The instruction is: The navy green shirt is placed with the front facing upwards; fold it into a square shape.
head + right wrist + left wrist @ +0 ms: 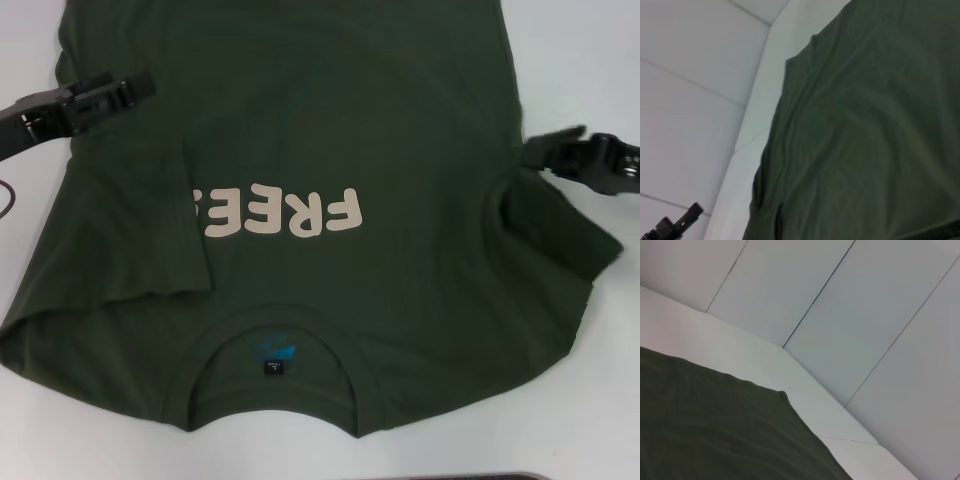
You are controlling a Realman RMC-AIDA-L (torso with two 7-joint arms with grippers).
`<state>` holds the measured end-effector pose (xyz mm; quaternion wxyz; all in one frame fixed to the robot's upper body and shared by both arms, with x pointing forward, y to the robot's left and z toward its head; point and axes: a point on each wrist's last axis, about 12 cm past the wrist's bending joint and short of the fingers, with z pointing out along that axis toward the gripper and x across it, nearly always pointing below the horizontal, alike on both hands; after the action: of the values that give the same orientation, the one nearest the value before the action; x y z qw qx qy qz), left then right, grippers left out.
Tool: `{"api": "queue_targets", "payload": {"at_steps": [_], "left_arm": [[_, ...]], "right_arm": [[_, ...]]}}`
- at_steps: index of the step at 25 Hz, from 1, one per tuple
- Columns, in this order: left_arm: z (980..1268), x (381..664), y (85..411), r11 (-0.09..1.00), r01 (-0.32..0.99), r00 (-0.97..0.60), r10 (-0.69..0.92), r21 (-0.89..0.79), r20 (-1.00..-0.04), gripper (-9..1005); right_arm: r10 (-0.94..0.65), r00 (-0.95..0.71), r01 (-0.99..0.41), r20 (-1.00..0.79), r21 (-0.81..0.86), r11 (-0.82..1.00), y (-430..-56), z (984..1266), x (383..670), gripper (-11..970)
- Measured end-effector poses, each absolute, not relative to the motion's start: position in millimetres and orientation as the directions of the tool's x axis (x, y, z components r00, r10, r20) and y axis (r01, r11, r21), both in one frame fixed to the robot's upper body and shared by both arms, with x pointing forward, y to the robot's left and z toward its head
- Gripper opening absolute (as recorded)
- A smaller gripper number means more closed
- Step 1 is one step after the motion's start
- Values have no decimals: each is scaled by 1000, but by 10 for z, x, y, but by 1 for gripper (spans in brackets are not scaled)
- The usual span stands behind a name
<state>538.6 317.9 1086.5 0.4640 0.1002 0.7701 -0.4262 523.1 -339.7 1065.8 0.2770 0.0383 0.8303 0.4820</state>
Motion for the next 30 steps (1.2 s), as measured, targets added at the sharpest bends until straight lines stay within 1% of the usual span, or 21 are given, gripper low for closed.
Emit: {"api": "queue_targets", "payload": {"at_steps": [6,12,21,28,30], "left_arm": [[10866,5387,3184,617,549,-549,-241,-563,-800,903],[10834,5380,3173,613,541,-560,-248,-575,-791,903],[10827,5388,3177,620,536,-560,-248,-573,-791,904],[10828,5390,3176,619,536,-559,-248,-573,-791,904],[10831,5393,3174,619,537,-559,-248,-573,-792,904]], "right_arm": [[267,-854,-260,-447,810,525,-3144,10727,5428,58],[219,-864,-286,-452,802,525,-2938,10743,5538,63],[183,-878,-297,-441,804,515,-2773,10727,5581,70],[183,-880,-295,-438,807,512,-2799,10704,5545,76],[181,-879,-298,-440,805,513,-2806,10707,5545,159]]}}
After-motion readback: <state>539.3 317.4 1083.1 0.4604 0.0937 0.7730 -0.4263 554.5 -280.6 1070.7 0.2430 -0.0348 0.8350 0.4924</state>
